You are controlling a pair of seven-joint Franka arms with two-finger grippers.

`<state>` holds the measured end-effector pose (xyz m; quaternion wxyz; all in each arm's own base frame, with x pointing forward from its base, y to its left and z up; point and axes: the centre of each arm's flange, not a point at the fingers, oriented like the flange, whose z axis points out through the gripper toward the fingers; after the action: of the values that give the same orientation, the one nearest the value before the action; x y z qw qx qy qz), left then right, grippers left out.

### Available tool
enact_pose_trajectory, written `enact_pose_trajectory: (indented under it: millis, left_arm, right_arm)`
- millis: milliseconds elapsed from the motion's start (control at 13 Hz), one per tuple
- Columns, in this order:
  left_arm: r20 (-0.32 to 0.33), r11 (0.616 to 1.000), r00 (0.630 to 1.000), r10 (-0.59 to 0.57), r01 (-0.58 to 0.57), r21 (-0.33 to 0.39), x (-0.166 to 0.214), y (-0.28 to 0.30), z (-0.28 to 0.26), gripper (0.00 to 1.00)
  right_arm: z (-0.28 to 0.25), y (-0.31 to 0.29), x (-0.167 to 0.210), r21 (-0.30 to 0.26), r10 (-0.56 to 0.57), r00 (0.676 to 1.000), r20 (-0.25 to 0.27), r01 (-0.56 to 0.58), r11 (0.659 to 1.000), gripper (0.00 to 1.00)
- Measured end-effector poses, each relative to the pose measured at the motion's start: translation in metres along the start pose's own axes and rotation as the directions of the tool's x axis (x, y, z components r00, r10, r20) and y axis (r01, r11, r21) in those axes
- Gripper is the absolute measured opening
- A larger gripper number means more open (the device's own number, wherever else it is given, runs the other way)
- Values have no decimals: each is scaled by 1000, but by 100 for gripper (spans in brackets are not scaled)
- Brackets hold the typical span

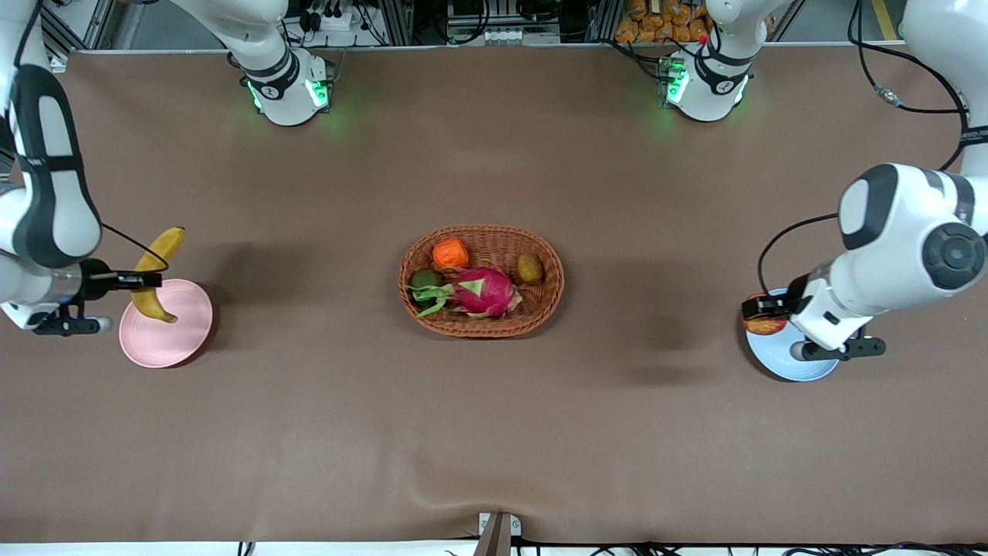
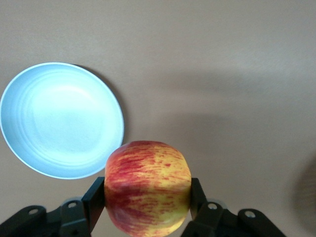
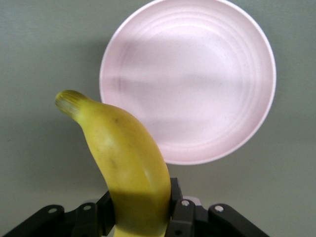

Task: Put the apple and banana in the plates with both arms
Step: 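Carry the banana to the pink plate while the left gripper carries the apple, then lower the banana onto the pink plate and open the right gripper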

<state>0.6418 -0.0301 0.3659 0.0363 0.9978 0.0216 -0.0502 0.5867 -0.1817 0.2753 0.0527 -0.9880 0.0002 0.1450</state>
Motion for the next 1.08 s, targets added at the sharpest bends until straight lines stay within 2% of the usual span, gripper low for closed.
enact_pose_trajectory:
  millis: [385,615,846,923,1077]
  left_arm:
    - [23,997,999,49,-48,-65,5,-64,43,72]
    - [25,977,995,96,-89,-193,3,-100,71,72]
    - [5,957,990,144,-138,-255,2,-137,92,72]
    - [-8,940,988,152,-147,-307,0,-151,100,72]
    - [-76,882,984,164,-180,-436,-3,-182,114,72]
  right_arm:
    - [52,36,15,5,-39,999,-21,39,999,41]
    - [71,57,20,12,-62,998,-24,63,998,41]
    - [71,56,28,10,-71,997,-32,71,997,41]
    - [70,56,29,9,-74,997,-35,74,997,41]
    - [69,57,31,8,-78,996,-37,78,997,41]
